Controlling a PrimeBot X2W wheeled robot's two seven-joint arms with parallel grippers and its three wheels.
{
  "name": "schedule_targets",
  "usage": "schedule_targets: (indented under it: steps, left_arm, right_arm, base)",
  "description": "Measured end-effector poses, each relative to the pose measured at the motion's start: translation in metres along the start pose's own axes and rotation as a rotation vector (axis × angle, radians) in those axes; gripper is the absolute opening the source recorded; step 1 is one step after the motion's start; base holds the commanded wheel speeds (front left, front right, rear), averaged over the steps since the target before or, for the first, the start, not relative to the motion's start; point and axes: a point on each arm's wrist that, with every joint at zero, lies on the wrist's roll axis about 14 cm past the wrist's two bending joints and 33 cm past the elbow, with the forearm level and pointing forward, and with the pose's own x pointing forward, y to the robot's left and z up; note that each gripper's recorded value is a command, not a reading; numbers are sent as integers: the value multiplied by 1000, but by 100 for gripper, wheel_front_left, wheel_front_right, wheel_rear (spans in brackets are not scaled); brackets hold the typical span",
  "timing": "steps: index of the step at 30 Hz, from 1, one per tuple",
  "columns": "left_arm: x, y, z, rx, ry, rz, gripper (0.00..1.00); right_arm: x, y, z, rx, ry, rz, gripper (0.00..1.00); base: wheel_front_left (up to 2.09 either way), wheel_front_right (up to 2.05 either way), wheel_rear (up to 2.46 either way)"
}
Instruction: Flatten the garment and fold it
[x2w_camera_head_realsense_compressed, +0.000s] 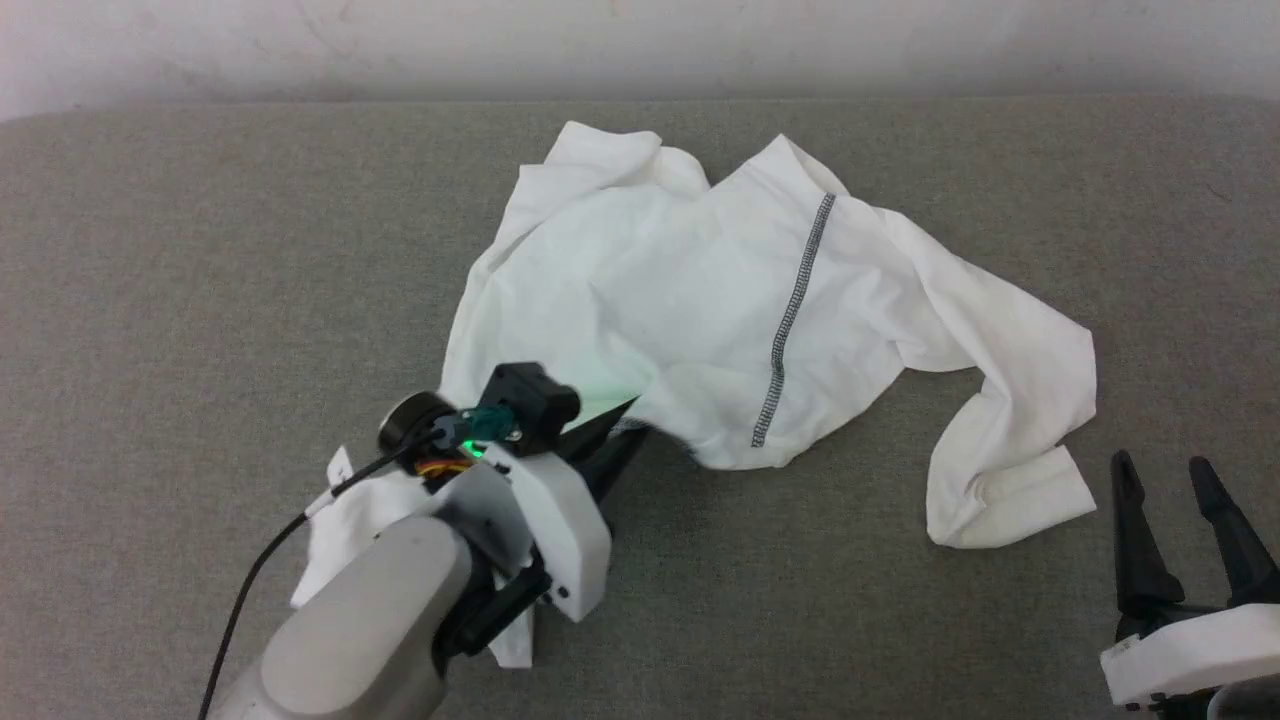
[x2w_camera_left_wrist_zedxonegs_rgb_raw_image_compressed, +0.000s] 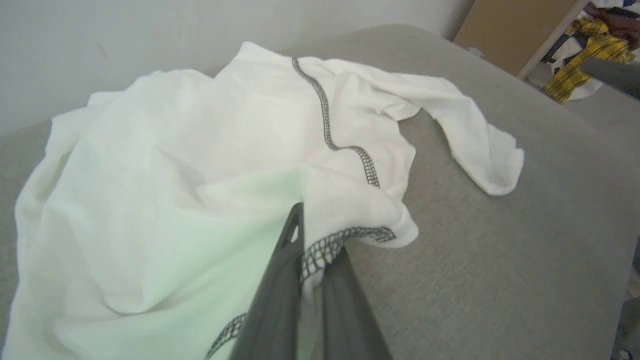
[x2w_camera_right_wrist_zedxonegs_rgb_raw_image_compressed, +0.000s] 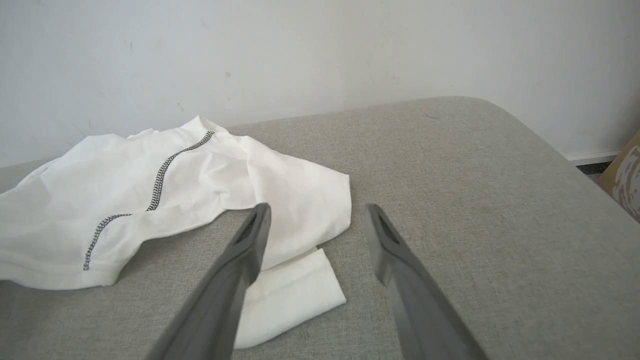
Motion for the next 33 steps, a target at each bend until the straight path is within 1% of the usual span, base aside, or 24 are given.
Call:
schedule_targets:
  steps: [2, 5, 8, 10, 11, 14, 15, 16, 19, 21, 23, 25, 28, 31, 33]
  left_arm:
    - [4, -21, 32, -23, -89, -72, 0]
    - [4, -66, 74, -64, -190, -223, 0]
    - [-2, -109, 99, -114, -247, -375, 0]
    - [-3, -125, 100, -153, -241, -431, 0]
    - [-1, -127, 90, -142, -207, -436, 0]
    - [10, -120, 44, -95, -65, -396, 0]
    - [11, -118, 26, -68, -9, -386, 41]
    - [12, -118, 10, -61, 35, -379, 100]
    - [11, -127, -21, -77, 110, -383, 100]
    - [10, -131, -24, -104, 97, -381, 100]
    - [11, -130, -16, -116, 55, -373, 100]
    - [9, -122, -3, -119, -4, -345, 100]
    - [2, -105, 15, -108, -76, -269, 100]
    - [-16, -89, 9, -86, -76, -187, 100]
    - [-29, -77, -3, -44, -45, -122, 100]
  right_arm:
    - [1, 1, 0, 5, 0, 4, 100]
    - [2, 4, -2, 10, 5, 12, 100]
    - [4, 5, -6, 13, 16, 15, 100]
    - [4, 5, -9, 15, 24, 16, 100]
    - [5, 6, -11, 16, 29, 16, 100]
    - [7, 7, -13, 23, 33, 19, 100]
    - [7, 8, -13, 26, 32, 21, 100]
    - [8, 9, -13, 28, 32, 23, 100]
    - [7, 9, -15, 29, 37, 25, 100]
    - [7, 9, -15, 30, 37, 25, 100]
    - [7, 10, -14, 30, 35, 27, 100]
    - [7, 11, -13, 29, 31, 30, 100]
    - [6, 14, -10, 28, 23, 40, 100]
    - [5, 18, -8, 29, 19, 52, 100]
    - [5, 20, -8, 28, 20, 59, 100]
  base:
    - [0, 0, 0]
    - [0, 0, 0]
    - [0, 0, 0]
    - [0, 0, 0]
    - [0, 0, 0]
    - [0, 0, 0]
    - [0, 0, 0]
    - [0, 0, 0]
    - [0, 0, 0]
    - [0, 0, 0]
    - [0, 0, 0]
    - [0, 0, 0]
    - [0, 0, 0]
    - [0, 0, 0]
    - [0, 0, 0]
